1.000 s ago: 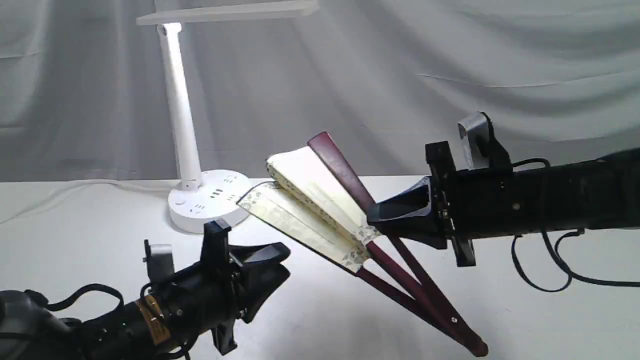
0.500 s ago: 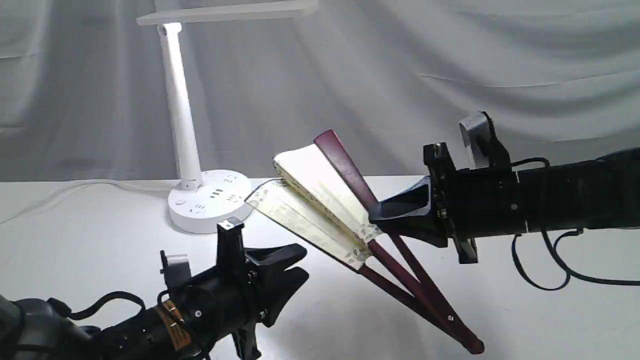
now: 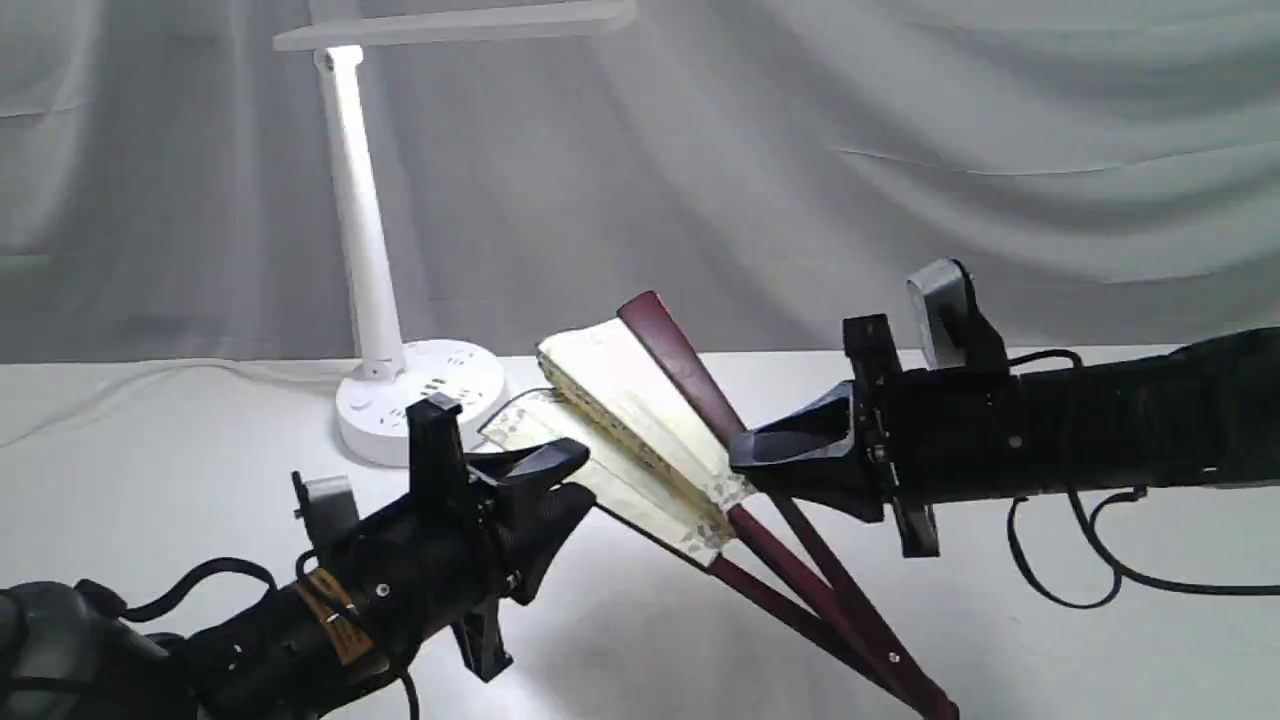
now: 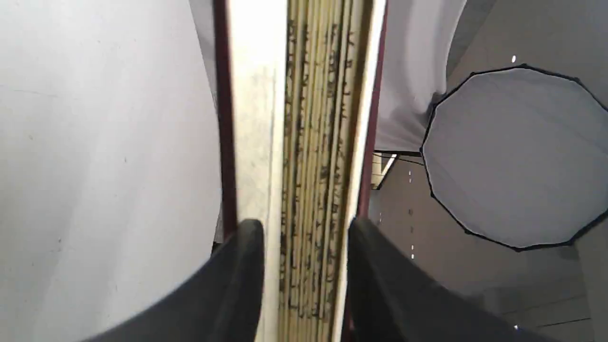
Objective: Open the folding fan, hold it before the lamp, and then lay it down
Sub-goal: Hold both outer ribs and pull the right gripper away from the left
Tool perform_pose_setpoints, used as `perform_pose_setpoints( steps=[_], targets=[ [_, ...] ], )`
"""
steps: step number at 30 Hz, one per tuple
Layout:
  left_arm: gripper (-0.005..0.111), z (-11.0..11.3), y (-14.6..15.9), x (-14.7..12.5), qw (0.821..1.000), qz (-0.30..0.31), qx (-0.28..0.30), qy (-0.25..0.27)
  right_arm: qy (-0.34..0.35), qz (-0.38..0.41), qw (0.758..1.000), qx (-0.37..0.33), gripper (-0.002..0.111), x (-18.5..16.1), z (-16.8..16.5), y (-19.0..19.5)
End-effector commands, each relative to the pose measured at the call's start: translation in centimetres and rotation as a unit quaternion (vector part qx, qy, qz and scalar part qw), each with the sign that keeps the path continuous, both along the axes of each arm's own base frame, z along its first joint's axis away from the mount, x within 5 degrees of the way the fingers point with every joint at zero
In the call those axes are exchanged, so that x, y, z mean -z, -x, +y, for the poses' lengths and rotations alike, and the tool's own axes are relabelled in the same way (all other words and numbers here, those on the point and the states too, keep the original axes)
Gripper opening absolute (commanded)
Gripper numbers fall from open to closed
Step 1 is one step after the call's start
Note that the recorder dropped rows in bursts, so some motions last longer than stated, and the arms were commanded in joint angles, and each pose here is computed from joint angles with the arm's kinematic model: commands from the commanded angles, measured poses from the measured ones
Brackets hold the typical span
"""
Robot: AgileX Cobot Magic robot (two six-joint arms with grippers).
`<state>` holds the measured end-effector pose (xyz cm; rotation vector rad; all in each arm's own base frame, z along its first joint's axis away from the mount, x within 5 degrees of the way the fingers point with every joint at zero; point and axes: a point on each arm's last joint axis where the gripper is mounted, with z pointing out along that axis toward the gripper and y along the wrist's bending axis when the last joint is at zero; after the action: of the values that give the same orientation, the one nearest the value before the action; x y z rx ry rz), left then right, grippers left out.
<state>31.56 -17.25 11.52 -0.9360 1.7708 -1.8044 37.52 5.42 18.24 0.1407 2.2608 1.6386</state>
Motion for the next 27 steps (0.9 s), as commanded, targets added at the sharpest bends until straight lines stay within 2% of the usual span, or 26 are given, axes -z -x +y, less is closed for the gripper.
perform_pose_setpoints(
  steps=[1, 7, 15, 27],
  targets=[
    [0.031, -0.1, 0.0, 0.4, 1.000, 0.004, -0.001, 0.002, -0.034, -0.018, 0.999, 0.008, 0.000, -0.8, 0.2, -0.1],
    [0.031, 0.0, 0.0, 0.7, 1.000, 0.014, -0.008, 0.006, -0.031, -0.018, 0.999, 0.006, 0.000, -0.8, 0.2, -0.1],
    [0.031, 0.8, -0.7, 0.7, 0.997, 0.018, -0.067, 0.018, -0.031, -0.017, 0.999, 0.000, 0.000, -0.8, 0.6, 0.0],
    [0.031, 0.2, -0.9, 0.3, 0.999, 0.005, -0.043, 0.016, -0.031, -0.018, 0.999, -0.029, 0.000, -0.8, 2.7, 0.4]
  ],
)
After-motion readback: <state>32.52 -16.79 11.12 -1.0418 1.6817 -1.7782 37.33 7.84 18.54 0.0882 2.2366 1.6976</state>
